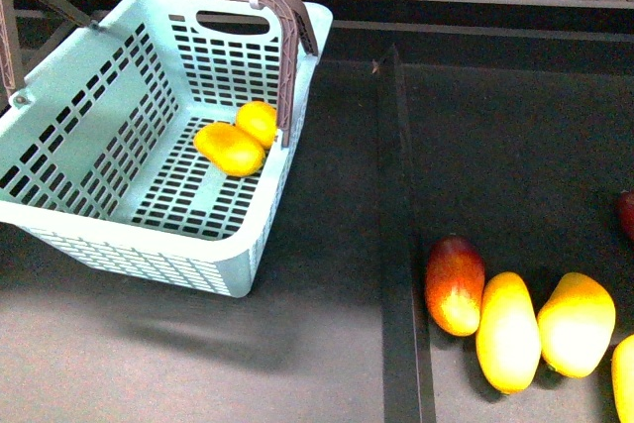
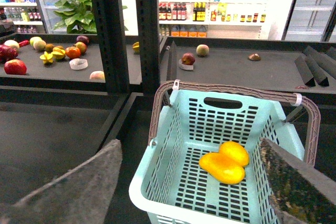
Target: Pick lemon and mango into basket
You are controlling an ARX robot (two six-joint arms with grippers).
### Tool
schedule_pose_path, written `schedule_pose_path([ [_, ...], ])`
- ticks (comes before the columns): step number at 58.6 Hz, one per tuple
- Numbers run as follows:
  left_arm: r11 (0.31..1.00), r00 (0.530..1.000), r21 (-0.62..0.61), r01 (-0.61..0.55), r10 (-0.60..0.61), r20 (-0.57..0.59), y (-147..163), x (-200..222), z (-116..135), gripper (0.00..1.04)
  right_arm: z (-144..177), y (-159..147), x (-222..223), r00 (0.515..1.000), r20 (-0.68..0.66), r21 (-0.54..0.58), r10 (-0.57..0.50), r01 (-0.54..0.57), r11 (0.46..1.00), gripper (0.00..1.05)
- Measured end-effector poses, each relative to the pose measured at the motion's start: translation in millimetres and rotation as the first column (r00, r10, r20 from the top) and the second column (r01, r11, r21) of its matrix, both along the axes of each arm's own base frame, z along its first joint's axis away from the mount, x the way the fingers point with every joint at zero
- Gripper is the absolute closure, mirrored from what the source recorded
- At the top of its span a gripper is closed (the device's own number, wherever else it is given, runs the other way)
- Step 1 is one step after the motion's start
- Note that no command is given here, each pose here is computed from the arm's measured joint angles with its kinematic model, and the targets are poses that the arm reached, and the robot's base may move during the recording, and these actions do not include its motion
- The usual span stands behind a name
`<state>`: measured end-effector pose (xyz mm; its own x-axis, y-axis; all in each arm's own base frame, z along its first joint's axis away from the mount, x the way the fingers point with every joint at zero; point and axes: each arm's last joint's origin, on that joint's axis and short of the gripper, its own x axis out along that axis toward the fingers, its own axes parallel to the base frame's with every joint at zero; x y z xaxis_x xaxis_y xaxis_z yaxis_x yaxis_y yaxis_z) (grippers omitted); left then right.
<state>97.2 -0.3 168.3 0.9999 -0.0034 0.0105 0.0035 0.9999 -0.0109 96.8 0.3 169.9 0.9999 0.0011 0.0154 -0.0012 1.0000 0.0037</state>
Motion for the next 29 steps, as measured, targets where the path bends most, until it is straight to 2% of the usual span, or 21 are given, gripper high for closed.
schedule_pose_path([
  [3, 1.000, 1.000, 0.000, 0.000, 0.000, 0.000, 0.0, 0.0, 0.1, 0.09, 0.0, 0.0, 0.0, 1.000, 0.000, 0.000, 0.000, 0.000, 1.000, 0.09],
  [5, 1.000, 1.000, 0.002, 0.000, 0.000, 0.000, 0.0, 0.0, 0.1, 0.06, 0.0, 0.0, 0.0, 1.000, 0.000, 0.000, 0.000, 0.000, 1.000, 0.09],
  [29, 1.000, 1.000, 0.002, 0.000, 0.000, 0.000, 0.0, 0.0, 0.0, 0.07, 0.0, 0.0, 0.0, 1.000, 0.000, 0.000, 0.000, 0.000, 1.000, 0.09],
])
